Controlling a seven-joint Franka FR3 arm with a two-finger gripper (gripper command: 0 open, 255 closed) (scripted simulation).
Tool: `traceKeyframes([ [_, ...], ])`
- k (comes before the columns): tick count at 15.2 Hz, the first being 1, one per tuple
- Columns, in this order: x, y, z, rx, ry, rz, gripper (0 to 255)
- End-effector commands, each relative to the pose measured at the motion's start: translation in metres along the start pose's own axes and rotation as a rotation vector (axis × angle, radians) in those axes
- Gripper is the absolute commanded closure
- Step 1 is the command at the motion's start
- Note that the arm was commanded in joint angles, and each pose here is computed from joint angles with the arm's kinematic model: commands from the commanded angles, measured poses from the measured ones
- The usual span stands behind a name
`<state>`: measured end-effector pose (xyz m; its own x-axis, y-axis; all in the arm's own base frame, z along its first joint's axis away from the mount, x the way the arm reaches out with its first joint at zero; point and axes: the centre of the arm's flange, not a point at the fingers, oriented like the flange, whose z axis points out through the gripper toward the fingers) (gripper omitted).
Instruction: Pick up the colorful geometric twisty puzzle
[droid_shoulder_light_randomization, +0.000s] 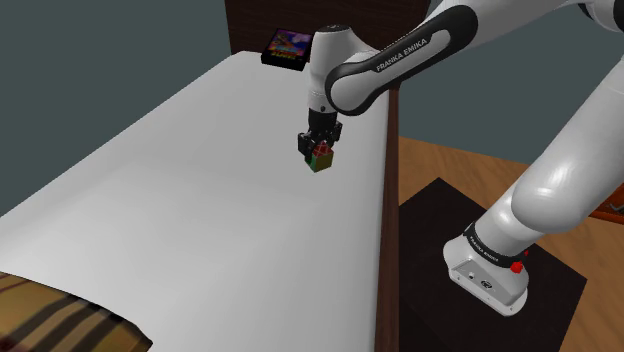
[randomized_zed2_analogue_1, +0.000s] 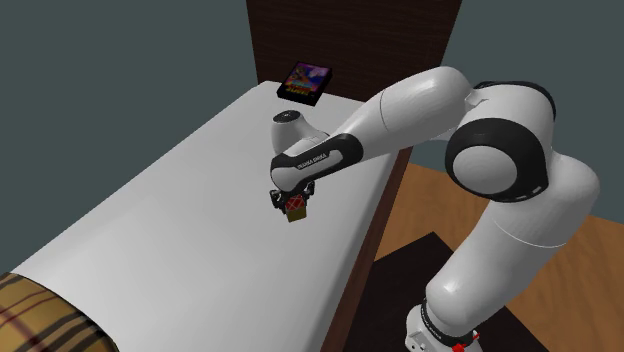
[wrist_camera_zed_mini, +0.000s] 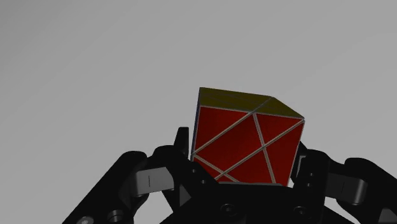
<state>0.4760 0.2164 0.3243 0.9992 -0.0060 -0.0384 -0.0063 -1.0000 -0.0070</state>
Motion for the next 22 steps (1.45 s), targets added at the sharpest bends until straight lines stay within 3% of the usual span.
traceKeyframes([
  [1, -0.001, -0.001, 0.001, 0.0, -0.002, -0.001, 255],
  [5, -0.001, 0.001, 0.001, 0.0, -0.002, -0.001, 255],
  [22, -0.004, 0.0, -0.079, 0.0, -0.002, -0.001, 255],
])
